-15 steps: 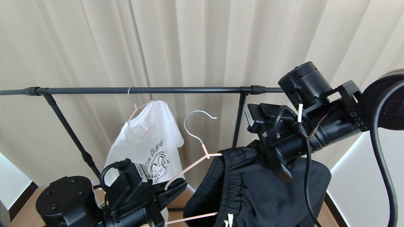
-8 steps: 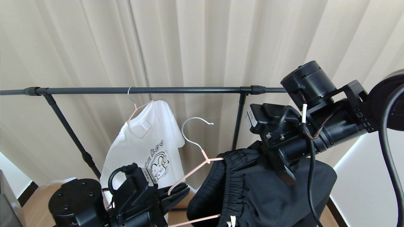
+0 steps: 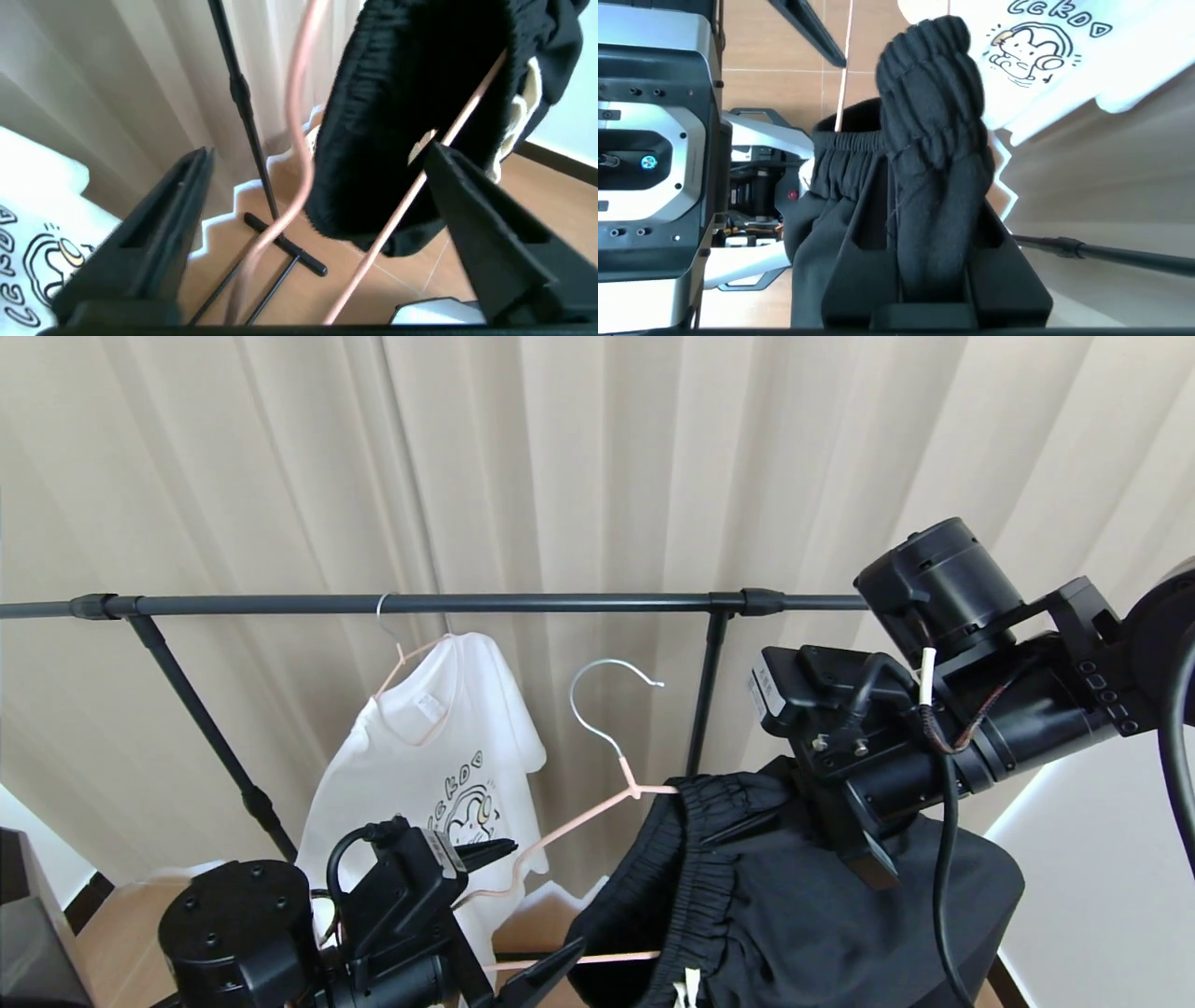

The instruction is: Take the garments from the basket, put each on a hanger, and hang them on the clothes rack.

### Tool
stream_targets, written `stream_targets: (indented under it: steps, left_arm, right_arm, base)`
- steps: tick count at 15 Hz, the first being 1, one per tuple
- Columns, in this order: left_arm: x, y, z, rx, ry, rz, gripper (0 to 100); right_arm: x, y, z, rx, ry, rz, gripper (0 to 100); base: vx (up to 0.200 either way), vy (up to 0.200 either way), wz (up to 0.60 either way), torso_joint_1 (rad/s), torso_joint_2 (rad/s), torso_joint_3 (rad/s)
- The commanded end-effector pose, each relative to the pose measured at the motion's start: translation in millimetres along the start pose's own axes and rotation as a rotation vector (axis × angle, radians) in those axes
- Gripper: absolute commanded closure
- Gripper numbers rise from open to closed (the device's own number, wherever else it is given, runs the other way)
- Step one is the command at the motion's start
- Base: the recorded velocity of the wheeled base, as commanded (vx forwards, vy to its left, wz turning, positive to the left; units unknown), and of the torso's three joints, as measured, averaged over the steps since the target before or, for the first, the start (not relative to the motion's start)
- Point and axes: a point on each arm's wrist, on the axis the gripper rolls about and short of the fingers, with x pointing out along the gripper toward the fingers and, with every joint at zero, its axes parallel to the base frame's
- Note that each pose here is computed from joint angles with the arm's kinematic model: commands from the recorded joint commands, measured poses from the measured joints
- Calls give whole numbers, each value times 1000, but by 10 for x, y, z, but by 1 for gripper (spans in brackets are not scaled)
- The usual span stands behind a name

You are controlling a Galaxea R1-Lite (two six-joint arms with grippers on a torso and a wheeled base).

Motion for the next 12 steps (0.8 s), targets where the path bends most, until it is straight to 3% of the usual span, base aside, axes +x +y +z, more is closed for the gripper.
stream_targets:
  steps: [1,4,10,12]
  left_arm:
    - [-40,24,83,-14,-41,14,0]
    - [-99,33,174,-42,-88,7,0]
    - [-299,226,234,-41,-145,-19,0]
    - [-342,293,265,-70,-166,0,0]
  right_arm:
    - [-23,32,-16,0,1,0,100]
    - [-58,77,-29,-1,0,-1,100]
    - [-60,124,-99,15,17,6,100]
    - [-50,130,-141,25,36,1,100]
  base:
    - [0,0,0,0,0,0]
    - [0,0,0,0,0,0]
    - [0,0,0,0,0,0]
    - [0,0,0,0,0,0]
